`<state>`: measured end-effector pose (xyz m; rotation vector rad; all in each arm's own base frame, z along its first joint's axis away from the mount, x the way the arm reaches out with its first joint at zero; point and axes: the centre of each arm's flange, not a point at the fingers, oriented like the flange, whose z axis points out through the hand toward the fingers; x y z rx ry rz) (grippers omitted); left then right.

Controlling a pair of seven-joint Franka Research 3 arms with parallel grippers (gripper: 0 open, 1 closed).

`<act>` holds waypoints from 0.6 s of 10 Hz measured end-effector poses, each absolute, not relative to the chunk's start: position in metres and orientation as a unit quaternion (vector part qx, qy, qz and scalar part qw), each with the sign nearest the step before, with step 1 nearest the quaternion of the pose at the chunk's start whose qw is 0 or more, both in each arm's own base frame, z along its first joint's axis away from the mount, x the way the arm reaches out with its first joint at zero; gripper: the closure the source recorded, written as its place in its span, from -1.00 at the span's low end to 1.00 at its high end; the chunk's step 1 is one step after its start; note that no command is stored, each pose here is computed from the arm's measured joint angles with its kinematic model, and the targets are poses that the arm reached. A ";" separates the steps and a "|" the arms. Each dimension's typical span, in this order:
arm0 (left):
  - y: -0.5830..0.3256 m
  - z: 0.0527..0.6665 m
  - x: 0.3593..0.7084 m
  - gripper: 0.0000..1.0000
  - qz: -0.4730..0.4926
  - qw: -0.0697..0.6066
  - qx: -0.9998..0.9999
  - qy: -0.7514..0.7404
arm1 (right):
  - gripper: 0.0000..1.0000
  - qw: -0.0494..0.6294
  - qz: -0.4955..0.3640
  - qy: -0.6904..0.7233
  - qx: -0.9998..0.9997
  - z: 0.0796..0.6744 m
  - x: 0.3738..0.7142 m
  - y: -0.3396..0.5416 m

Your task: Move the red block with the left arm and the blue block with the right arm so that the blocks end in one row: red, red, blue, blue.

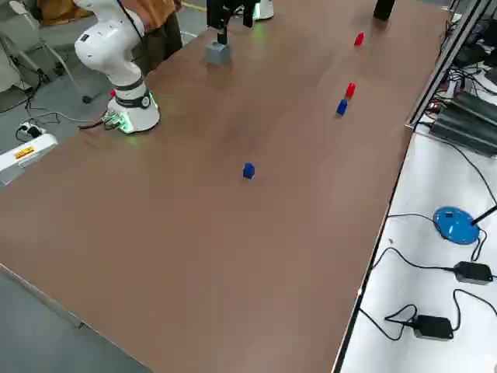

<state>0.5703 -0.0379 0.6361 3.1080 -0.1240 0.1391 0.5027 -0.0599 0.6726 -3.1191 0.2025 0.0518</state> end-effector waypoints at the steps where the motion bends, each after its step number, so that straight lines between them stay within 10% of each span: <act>1: -0.038 0.636 0.570 -0.97 0.045 0.014 0.998 -0.040 | -1.00 0.008 0.017 0.065 -0.998 0.673 0.503 -0.060; 6: -0.038 0.621 0.572 -0.97 0.029 0.014 0.999 -0.039 | -1.00 0.007 0.006 0.061 -0.998 0.658 0.511 -0.056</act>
